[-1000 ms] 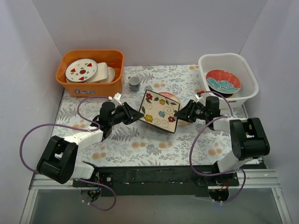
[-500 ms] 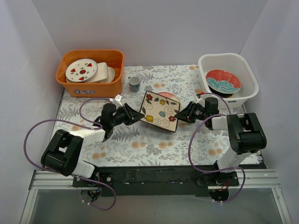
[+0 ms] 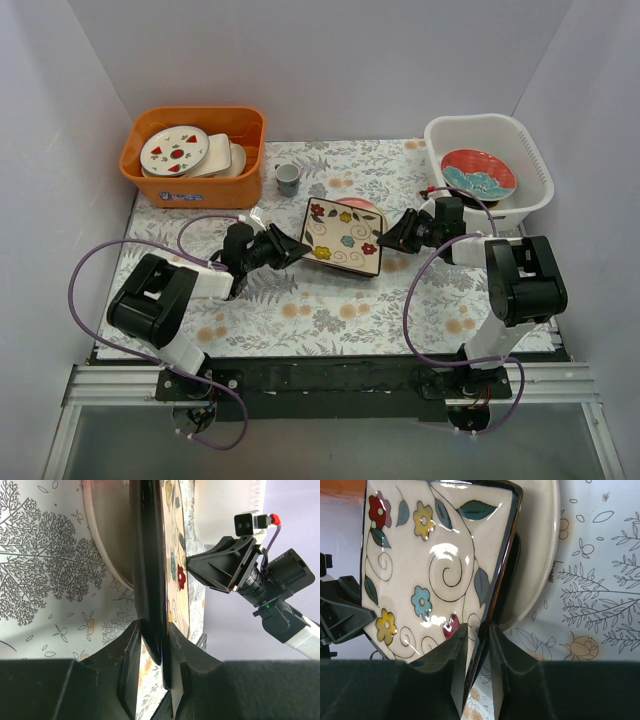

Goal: Place the plates into the plastic bin on the countertop
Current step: Pick up the plate at the center of the board.

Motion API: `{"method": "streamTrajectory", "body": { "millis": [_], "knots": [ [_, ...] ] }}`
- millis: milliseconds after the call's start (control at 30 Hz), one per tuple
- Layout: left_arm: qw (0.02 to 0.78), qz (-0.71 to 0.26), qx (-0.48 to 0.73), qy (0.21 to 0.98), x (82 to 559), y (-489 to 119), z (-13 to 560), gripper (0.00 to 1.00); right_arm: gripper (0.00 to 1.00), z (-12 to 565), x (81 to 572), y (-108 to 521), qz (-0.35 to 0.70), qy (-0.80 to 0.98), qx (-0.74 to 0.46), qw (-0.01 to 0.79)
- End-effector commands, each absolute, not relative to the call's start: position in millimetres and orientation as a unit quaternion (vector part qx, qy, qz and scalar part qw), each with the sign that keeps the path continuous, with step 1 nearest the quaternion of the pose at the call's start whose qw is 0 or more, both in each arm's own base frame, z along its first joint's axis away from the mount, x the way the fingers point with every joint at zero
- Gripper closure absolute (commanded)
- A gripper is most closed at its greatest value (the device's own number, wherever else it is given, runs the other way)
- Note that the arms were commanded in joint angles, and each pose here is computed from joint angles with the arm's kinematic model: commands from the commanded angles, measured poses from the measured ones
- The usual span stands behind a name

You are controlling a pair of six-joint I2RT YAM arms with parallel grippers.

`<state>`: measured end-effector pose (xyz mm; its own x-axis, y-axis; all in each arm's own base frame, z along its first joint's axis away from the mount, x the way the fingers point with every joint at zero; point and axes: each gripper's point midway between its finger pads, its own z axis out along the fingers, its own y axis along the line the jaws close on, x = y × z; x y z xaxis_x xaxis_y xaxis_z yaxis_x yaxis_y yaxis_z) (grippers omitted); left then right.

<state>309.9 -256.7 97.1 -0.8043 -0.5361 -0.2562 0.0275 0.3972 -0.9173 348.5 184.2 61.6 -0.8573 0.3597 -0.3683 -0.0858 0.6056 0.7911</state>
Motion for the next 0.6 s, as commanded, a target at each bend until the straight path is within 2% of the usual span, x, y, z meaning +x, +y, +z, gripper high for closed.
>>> {"method": "streamTrajectory", "body": {
  "millis": [0,233,400,567],
  "knots": [
    [0.338,-0.618,-0.072,0.706,316.7,-274.9,182.8,1.00,0.71,90.8,371.2,199.3,0.470,0.830,0.036,0.297],
    [0.319,-0.617,-0.070,0.716,317.9,-279.1,169.1,1.00,0.77,115.9,355.0,218.9,0.549,0.781,0.005,0.299],
    [0.309,-0.616,-0.068,0.721,317.1,-280.8,160.2,1.00,0.79,135.4,340.0,223.8,0.590,0.745,-0.013,0.311],
    [0.304,-0.620,-0.063,0.721,316.1,-282.7,157.5,1.00,0.78,133.3,331.7,228.7,0.616,0.736,-0.006,0.281]
  ]
}}
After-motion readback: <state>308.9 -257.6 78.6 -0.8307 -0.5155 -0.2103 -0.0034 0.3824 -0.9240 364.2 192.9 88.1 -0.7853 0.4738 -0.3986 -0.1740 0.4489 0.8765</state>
